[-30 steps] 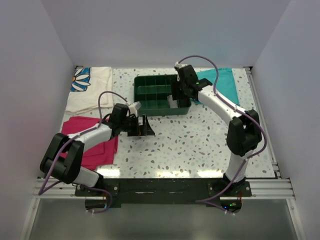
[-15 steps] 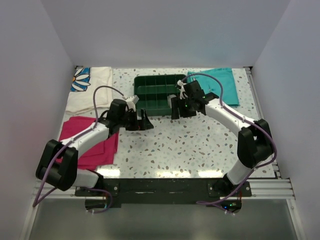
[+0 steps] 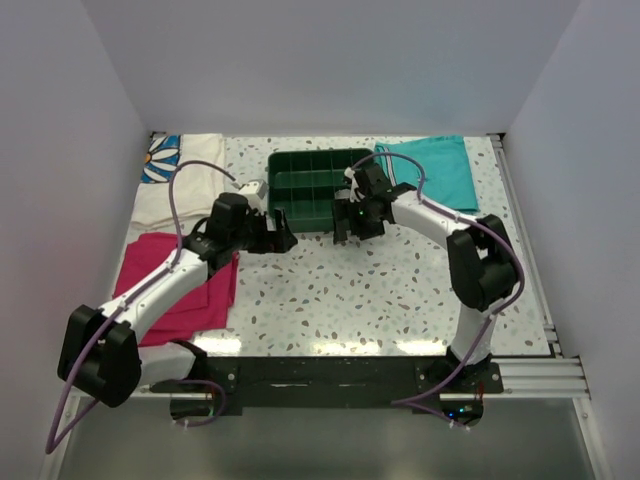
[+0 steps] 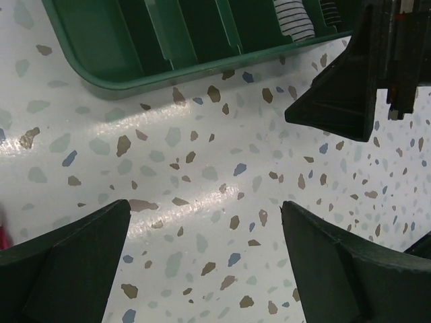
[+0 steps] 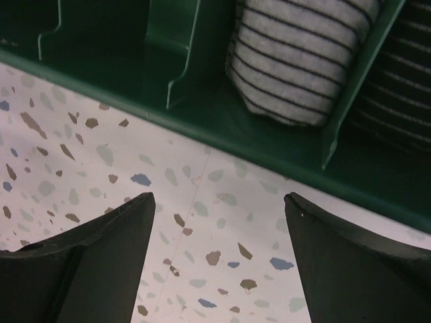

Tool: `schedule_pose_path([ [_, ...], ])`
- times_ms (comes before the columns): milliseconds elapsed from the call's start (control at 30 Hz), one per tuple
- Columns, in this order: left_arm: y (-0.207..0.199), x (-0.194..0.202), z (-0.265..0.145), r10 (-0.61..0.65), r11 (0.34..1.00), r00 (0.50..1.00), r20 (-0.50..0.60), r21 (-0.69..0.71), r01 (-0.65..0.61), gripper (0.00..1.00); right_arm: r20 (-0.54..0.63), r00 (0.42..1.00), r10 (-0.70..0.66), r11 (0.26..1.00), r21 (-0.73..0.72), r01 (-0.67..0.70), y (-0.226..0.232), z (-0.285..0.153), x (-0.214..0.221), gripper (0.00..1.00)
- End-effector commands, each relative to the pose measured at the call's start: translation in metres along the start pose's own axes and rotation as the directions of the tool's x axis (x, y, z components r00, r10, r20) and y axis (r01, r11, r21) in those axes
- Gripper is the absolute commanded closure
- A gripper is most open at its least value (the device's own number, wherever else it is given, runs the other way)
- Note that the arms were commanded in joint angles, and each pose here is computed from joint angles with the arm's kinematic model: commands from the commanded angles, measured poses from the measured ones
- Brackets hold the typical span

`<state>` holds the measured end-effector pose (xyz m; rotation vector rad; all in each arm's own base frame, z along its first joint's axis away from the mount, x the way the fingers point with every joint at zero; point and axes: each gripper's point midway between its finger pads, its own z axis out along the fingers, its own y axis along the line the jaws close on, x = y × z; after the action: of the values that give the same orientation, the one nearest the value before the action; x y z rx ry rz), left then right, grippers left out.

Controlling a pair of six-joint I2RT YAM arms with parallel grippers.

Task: Roll the underwear
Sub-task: Reset both arms

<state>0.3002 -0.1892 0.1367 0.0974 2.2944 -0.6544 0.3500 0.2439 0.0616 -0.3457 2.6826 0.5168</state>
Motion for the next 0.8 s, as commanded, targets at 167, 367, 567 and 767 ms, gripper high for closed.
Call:
schedule_pose_path([
  [167, -0.010, -0.030, -0.015, 0.050, 0.999, 0.994, 0.102, 0.004, -0.051, 0.00, 0.114, 0.993, -0.027, 0.999, -0.019, 0.030, 0.013, 0.004, -0.055, 0.17],
  [367, -0.011, -0.032, -0.018, 0.072, 0.997, 0.991, 0.111, 0.003, -0.073, 0.00, 0.153, 0.987, -0.049, 0.994, -0.085, 0.063, 0.029, -0.007, -0.067, 0.16],
  [567, -0.013, -0.053, -0.023, 0.086, 0.996, 0.983, 0.162, -0.023, -0.083, 0.00, 0.268, 0.960, -0.084, 0.995, -0.031, 0.096, 0.024, -0.067, -0.056, 0.11],
  [767, -0.011, -0.067, -0.033, 0.095, 0.995, 0.971, 0.220, -0.058, -0.084, 0.00, 0.367, 0.924, -0.109, 0.962, 0.275, 0.004, -0.036, -0.123, -0.036, 0.05],
])
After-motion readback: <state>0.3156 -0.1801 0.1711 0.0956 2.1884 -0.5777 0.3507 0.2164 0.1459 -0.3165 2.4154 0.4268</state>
